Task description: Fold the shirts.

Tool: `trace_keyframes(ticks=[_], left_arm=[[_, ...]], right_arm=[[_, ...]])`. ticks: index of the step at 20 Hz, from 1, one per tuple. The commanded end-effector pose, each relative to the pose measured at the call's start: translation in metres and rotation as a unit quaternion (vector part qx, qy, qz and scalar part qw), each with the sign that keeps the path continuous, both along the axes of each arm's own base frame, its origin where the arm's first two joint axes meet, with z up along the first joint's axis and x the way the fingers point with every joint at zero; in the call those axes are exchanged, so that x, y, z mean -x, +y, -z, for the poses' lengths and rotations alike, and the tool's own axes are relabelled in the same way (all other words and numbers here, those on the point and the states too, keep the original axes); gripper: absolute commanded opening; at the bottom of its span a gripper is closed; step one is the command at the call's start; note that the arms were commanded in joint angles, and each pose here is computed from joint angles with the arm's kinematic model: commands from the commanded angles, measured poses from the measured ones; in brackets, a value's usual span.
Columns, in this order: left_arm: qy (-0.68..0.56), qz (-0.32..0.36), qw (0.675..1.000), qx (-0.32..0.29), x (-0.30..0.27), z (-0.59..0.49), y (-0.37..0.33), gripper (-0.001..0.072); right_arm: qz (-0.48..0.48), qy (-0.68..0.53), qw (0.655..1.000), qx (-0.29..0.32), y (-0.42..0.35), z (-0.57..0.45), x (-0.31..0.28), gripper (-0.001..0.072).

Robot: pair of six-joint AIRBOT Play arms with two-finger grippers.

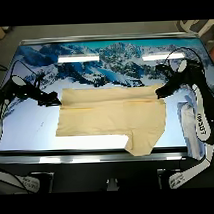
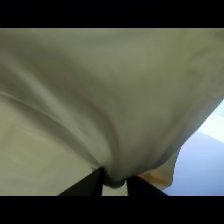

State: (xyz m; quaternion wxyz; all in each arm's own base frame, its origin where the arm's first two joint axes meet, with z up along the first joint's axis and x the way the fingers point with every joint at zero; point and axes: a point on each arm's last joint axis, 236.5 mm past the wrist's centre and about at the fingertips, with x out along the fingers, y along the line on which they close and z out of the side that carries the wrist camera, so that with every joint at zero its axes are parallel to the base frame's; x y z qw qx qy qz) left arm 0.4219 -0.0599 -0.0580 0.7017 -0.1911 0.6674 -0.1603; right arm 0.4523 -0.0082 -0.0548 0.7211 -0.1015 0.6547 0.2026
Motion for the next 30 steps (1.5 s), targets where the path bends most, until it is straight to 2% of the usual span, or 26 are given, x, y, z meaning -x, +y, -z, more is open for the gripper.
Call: trace_keyframes(ticks=[1,3,5,8,13,14,17,22,25,28,30], left_arm=[[0.046,-0.008,0.999,0.018,0.018,-0.006,0.004,0.0451],[0.056,-0.018,0.998,0.023,0.023,-0.024,0.021,0.0454],[0.06,-0.038,0.997,0.005,0.035,-0.038,0.043,0.0453],[0.087,-0.028,0.993,-0.071,0.085,-0.029,0.072,0.0453],[0.111,-0.032,0.993,-0.037,0.172,0.027,0.033,0.0452],[0.114,-0.038,0.992,-0.039,0.18,0.035,0.031,0.0452],[0.124,-0.043,0.991,-0.032,0.189,0.049,0.027,0.0452],[0.086,-0.07,0.994,-0.014,0.164,0.052,0.014,0.0444],[0.086,-0.05,0.995,-0.012,0.164,0.054,-0.002,0.0433],[0.083,-0.04,0.996,-0.014,0.164,0.055,-0.008,0.0041],[0.081,-0.037,0.996,-0.014,0.163,0.053,-0.008,0.0025]], right_arm=[[-0.008,0.019,1.0,-0.003,0.002,-0.009,0.012,0.042],[-0.025,0.041,0.998,0.043,-0.02,-0.03,0.031,0.056],[0.0,0.067,0.998,0.016,-0.021,-0.044,0.054,0.0529],[0.005,0.11,0.994,-0.004,-0.021,-0.032,0.108,0.0528],[0.013,0.099,0.995,-0.018,0.0,0.009,0.182,0.0524],[0.013,0.102,0.995,-0.016,0.001,0.012,0.192,0.048],[0.002,0.11,0.994,-0.011,-0.001,0.012,0.203,0.0479],[0.003,0.109,0.994,-0.011,-0.001,0.012,0.202,0.0481],[0.003,0.108,0.994,-0.01,-0.001,0.012,0.202,0.0493],[0.009,0.127,0.992,-0.014,0.002,0.021,0.215,0.0515],[0.025,0.146,0.988,-0.047,0.019,0.032,0.229,0.0545]])
